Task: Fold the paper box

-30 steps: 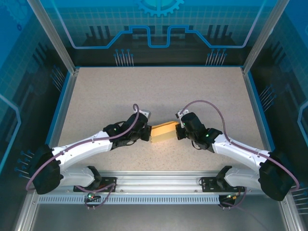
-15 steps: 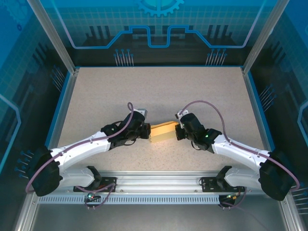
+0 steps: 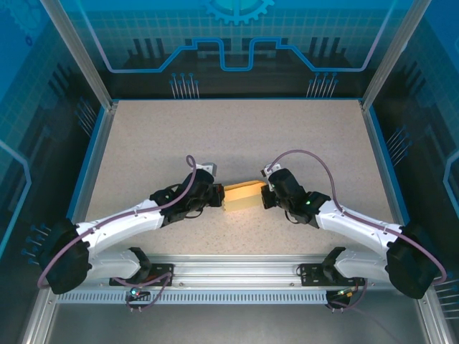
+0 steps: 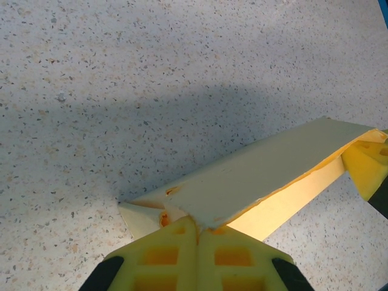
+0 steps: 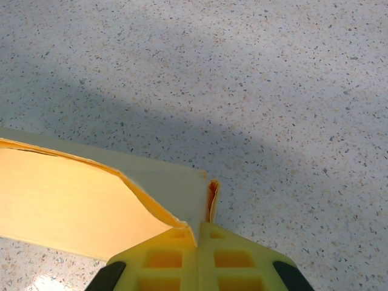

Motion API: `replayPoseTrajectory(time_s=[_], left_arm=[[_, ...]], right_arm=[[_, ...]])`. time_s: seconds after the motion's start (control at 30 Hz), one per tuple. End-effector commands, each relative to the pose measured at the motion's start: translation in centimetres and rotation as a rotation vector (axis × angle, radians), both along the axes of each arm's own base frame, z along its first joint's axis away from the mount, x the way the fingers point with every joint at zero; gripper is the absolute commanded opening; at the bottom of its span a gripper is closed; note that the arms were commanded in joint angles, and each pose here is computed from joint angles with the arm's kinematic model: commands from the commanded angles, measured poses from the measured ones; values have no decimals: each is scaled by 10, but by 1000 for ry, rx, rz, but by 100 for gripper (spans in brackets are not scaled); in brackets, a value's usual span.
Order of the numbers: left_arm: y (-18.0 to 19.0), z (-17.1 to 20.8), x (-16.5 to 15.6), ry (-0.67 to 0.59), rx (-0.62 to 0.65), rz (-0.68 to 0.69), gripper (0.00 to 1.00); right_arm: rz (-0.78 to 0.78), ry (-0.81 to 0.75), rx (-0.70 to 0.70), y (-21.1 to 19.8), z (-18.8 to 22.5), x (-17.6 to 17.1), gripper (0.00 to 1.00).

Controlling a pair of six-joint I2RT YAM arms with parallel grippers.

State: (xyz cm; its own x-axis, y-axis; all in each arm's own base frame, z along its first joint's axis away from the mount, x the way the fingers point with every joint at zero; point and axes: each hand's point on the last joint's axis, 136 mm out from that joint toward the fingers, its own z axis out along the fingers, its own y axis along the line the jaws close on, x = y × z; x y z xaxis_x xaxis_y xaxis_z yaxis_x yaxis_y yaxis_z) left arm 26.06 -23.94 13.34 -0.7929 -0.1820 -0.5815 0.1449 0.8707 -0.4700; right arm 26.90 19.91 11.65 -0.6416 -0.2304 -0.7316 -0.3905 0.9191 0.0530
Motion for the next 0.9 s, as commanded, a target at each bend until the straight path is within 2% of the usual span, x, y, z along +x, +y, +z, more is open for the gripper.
replayPoseTrajectory(time_s=[0.0, 0.4, 0.87], left_arm=[[4, -19, -14, 39, 37, -24, 0], [16, -10, -14, -10, 92, -15, 0], [13, -36, -21, 15, 144, -43, 0]], right_arm=[[41, 102, -58, -1, -23, -22, 3], [44, 110, -69, 2, -25, -20, 3], [39, 116, -72, 1, -28, -20, 3]])
